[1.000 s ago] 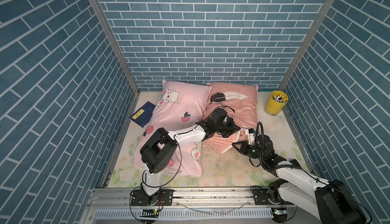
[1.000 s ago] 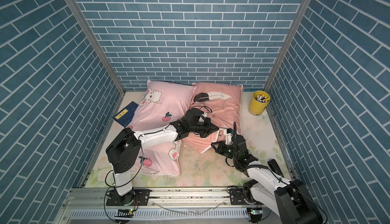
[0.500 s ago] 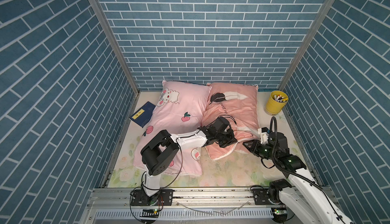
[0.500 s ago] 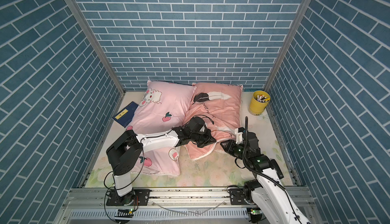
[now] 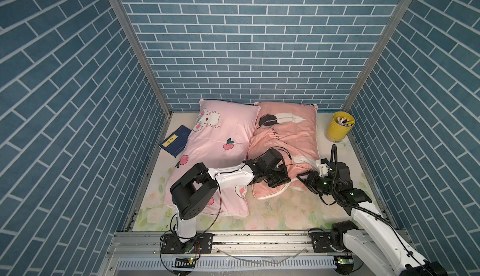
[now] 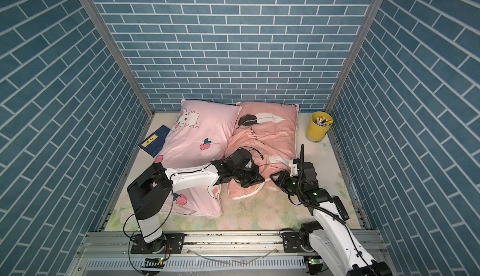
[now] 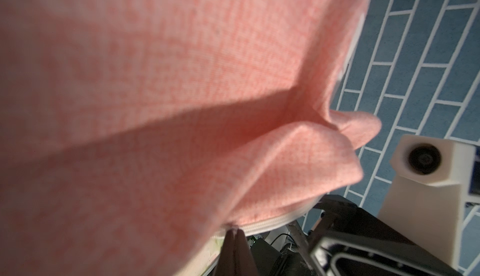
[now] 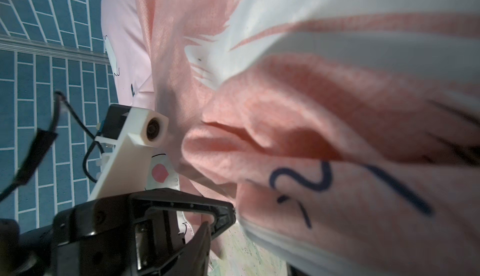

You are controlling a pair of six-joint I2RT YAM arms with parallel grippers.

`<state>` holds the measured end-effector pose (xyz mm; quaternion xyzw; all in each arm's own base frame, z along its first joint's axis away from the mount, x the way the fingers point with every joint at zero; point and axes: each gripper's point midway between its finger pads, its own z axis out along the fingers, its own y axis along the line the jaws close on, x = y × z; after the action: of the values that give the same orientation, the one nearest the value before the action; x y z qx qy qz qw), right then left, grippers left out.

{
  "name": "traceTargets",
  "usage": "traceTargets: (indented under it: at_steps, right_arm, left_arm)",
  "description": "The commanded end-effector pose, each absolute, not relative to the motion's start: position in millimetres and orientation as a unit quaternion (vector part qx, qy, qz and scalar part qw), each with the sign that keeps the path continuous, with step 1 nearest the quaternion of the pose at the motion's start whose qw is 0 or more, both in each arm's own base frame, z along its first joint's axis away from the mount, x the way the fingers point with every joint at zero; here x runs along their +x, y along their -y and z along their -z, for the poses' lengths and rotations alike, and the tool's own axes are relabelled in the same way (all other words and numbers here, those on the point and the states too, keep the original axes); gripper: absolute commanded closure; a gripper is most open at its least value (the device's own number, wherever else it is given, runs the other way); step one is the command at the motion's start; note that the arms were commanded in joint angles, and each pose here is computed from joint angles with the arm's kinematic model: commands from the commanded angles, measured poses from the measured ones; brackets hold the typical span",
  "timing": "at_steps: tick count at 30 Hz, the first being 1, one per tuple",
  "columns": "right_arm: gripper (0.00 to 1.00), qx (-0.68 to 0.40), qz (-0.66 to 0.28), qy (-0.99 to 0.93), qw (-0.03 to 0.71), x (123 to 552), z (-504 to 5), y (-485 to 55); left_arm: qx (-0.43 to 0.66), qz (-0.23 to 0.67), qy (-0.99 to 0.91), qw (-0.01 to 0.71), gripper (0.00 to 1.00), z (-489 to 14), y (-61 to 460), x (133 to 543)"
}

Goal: Zip up pillowcases
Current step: Zip the zipper on the pillowcase.

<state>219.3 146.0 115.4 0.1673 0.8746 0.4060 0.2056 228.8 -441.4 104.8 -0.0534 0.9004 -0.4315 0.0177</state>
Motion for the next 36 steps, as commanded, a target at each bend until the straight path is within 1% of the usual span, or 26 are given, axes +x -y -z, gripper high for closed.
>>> traceTargets:
  at_steps: [1,2,3,6,7,13,16,21,24,28,30,34,35,36]
  right_arm:
    - [0.58,0.191,-0.399,-0.875,0.196,218.7,-103.6,-142.7]
    - [0.62,0.193,-0.395,-0.877,0.195,219.4,-102.3,-141.7]
    - [0.70,0.196,-0.390,-0.878,0.194,219.6,-100.8,-140.6]
    - [0.98,0.201,-0.373,-0.885,0.194,220.3,-98.6,-135.9]
    - [1.00,0.200,-0.365,-0.888,0.196,220.2,-98.3,-134.0]
    - [1.00,0.193,-0.325,-0.901,0.214,224.2,-107.5,-122.5]
    - [1.00,0.194,-0.297,-0.908,0.222,225.5,-109.9,-113.7]
    - [1.00,0.200,-0.256,-0.914,0.245,231.3,-119.6,-97.6]
    - [1.00,0.202,-0.251,-0.911,0.257,238.8,-128.1,-93.9]
    - [1.00,0.198,-0.245,-0.911,0.264,247.1,-136.6,-91.0]
    - [1.00,0.198,-0.242,-0.912,0.267,250.2,-139.3,-88.9]
    - [1.00,0.180,-0.250,-0.911,0.274,251.7,-150.5,-90.9]
    - [0.86,0.167,-0.248,-0.912,0.281,250.2,-159.6,-90.6]
    - [0.72,0.153,-0.243,-0.914,0.288,247.1,-169.4,-89.4]
  left_arm:
    - [-0.041,0.425,-0.904,0.022,1.00,-108.8,437.7,224.5]
    - [-0.037,0.423,-0.905,0.022,1.00,-109.3,437.6,223.2]
    - [-0.034,0.419,-0.907,0.022,1.00,-109.0,436.6,222.3]
    - [-0.026,0.414,-0.909,0.023,1.00,-109.6,432.0,218.7]
    - [-0.024,0.413,-0.910,0.023,1.00,-109.1,430.1,217.6]
    - [-0.006,0.378,-0.926,0.018,1.00,-97.4,410.0,205.4]
    - [0.010,0.338,-0.941,0.017,1.00,-85.9,389.5,196.3]
    - [0.019,0.220,-0.975,0.023,1.00,-48.8,325.2,180.3]
    - [0.019,0.155,-0.988,0.017,1.00,-24.3,288.4,167.3]
    - [0.012,0.084,-0.996,0.019,1.00,-6.8,244.4,155.4]
    - [0.008,0.079,-0.996,0.026,1.00,-6.3,237.8,154.3]
    - [0.023,0.111,-0.992,0.053,1.00,-30.4,261.0,170.6]
    - [0.031,0.119,-0.990,0.065,1.00,-40.8,266.5,176.3]
    - [0.041,0.129,-0.988,0.080,0.86,-54.1,272.1,181.9]
